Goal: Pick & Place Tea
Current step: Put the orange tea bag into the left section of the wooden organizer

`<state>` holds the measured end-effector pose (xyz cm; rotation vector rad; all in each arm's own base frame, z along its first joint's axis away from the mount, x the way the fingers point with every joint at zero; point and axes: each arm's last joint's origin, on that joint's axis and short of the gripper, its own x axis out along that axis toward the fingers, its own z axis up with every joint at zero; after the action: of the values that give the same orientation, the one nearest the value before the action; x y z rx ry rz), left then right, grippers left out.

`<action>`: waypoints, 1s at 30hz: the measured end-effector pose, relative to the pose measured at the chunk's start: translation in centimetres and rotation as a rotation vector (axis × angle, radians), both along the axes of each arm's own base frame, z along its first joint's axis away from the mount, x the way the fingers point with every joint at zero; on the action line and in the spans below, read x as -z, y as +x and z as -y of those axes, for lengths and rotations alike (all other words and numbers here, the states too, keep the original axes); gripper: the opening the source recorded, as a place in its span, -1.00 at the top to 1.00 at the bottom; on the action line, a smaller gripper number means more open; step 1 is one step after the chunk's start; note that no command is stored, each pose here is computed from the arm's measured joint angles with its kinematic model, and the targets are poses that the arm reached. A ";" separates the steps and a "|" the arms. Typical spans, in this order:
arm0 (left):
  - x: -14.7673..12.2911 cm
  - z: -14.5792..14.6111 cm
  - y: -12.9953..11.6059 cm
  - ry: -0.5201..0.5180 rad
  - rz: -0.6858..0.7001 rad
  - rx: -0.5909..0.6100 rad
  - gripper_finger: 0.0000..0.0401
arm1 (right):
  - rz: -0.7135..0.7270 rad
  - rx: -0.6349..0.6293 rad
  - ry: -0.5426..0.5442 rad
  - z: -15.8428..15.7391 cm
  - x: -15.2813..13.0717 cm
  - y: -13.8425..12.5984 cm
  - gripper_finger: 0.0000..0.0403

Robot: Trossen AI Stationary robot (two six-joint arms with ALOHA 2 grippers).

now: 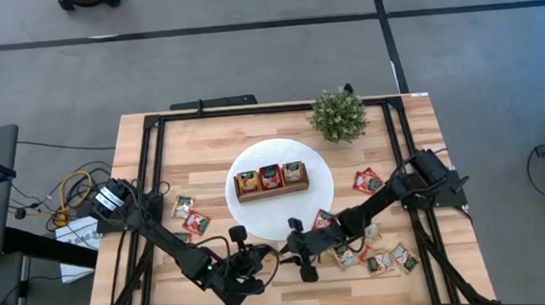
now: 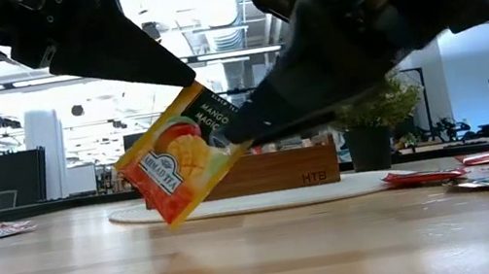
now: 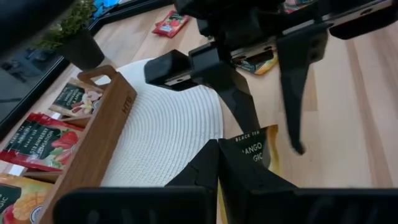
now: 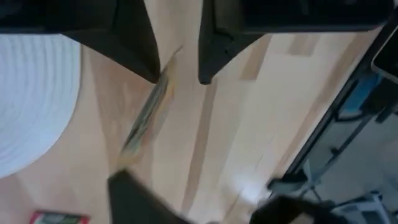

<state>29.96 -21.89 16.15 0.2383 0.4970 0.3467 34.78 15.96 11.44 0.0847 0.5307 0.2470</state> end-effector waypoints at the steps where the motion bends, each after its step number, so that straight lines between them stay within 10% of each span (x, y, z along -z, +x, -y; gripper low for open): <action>1: 0.0 0.0 0.0 -0.001 0.001 -0.002 1.00 | 0.005 0.009 -0.003 0.0 0.0 0.0 0.61; 6: 0.0 0.0 0.0 -0.002 0.004 -0.004 1.00 | 0.006 0.011 -0.022 0.1 0.0 0.0 0.95; 15: -1.4 -0.2 -0.6 -0.075 0.017 -0.014 0.96 | -0.083 0.098 -0.155 0.9 -1.0 -1.0 0.99; 30: -1.9 -1.7 0.9 -0.195 0.021 -0.010 0.20 | -0.086 0.119 -0.208 0.8 -1.9 -1.5 1.00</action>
<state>30.89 -20.21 18.03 0.0432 0.5076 0.3084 33.24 15.11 13.36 -0.0750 0.6317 0.0712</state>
